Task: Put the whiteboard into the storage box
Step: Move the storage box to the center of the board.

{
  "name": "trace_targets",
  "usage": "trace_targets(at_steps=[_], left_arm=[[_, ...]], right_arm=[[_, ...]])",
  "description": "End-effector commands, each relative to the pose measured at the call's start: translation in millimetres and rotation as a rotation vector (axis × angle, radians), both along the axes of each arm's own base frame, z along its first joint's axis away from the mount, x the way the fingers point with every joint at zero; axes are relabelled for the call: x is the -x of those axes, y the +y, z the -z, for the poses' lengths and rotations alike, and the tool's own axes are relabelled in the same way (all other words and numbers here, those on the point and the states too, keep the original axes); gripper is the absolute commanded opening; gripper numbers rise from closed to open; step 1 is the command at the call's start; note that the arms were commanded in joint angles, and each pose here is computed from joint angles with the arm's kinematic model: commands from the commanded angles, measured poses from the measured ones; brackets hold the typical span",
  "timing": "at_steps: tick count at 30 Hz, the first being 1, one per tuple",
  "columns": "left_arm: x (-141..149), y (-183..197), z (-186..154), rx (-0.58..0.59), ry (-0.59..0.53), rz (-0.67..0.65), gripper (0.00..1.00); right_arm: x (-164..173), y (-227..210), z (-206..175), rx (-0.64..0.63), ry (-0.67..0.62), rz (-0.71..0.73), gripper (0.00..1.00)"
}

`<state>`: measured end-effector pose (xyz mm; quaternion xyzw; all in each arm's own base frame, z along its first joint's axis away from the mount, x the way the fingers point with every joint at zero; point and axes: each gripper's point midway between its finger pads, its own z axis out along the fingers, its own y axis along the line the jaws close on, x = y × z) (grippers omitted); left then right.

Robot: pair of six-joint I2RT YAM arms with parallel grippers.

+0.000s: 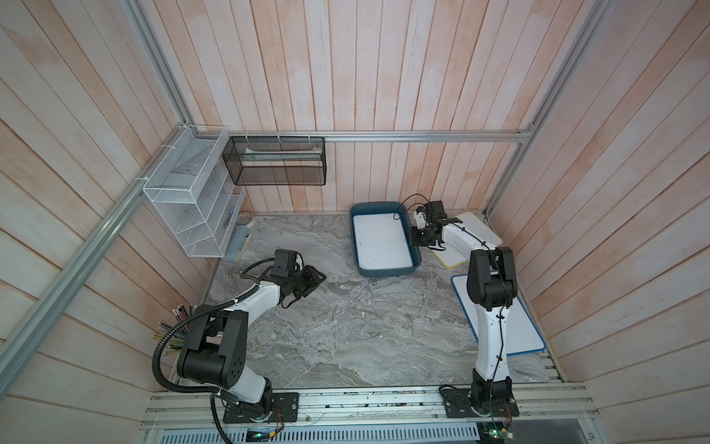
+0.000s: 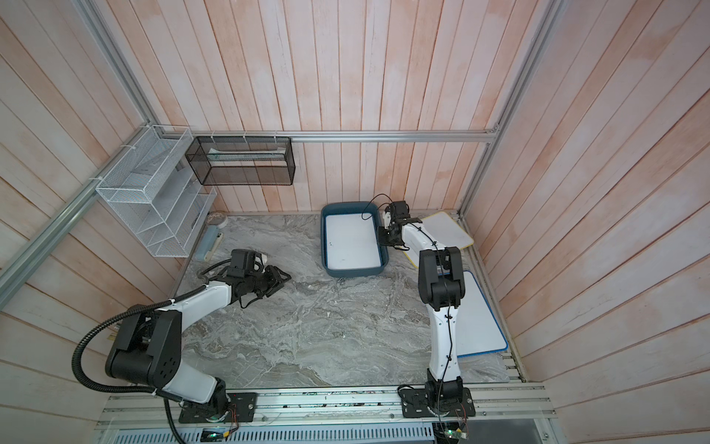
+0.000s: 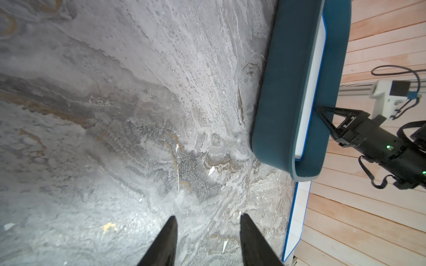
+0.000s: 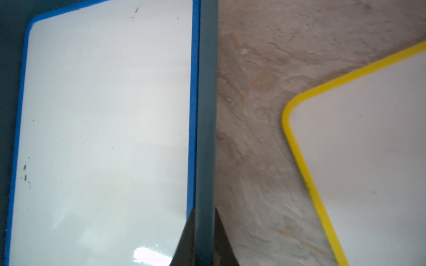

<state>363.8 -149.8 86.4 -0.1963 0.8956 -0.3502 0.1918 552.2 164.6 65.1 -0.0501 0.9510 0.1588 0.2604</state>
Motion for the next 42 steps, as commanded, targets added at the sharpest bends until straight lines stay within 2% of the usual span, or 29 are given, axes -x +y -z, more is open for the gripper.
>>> trace_targets(at_steps=[1, 7, 13, 18, 23, 29, 32, 34, 36, 38, 42], left_arm=[[-5, -2, -11, 0.014, -0.029, -0.003, 0.46], [-6, -1, -12, 0.006, -0.038, -0.006, 0.46], [-8, 3, -12, -0.014, -0.044, -0.021, 0.47], [-14, 26, -2, -0.062, -0.027, -0.067, 0.47], [-32, 53, -1, -0.105, -0.043, -0.134, 0.47], [-65, 72, -2, -0.135, -0.052, -0.161, 0.47], [-71, 83, -12, -0.174, -0.065, -0.184, 0.47], [-72, 91, -21, -0.2, -0.086, -0.206, 0.47], [-71, 98, -30, -0.208, -0.104, -0.227, 0.47], [-69, 103, -41, -0.22, -0.129, -0.245, 0.47], [-65, 102, -72, -0.211, -0.217, -0.262, 0.47]], right_arm=[[23, 58, 14, -0.026, 0.062, -0.146, 0.0], [39, 122, 3, -0.084, 0.057, -0.18, 0.0], [55, 198, 0, -0.221, 0.093, -0.173, 0.0], [62, 232, -2, -0.308, 0.106, -0.158, 0.0], [75, 239, -11, -0.44, 0.081, -0.103, 0.0], [95, 249, -10, -0.462, 0.087, -0.125, 0.03], [97, 243, -11, -0.436, 0.091, -0.141, 0.14], [97, 233, -17, -0.413, 0.082, -0.136, 0.28], [99, 219, -23, -0.376, 0.056, -0.126, 0.39], [102, 202, -37, -0.341, 0.025, -0.118, 0.44], [104, 151, -62, -0.288, -0.029, -0.062, 0.46]])
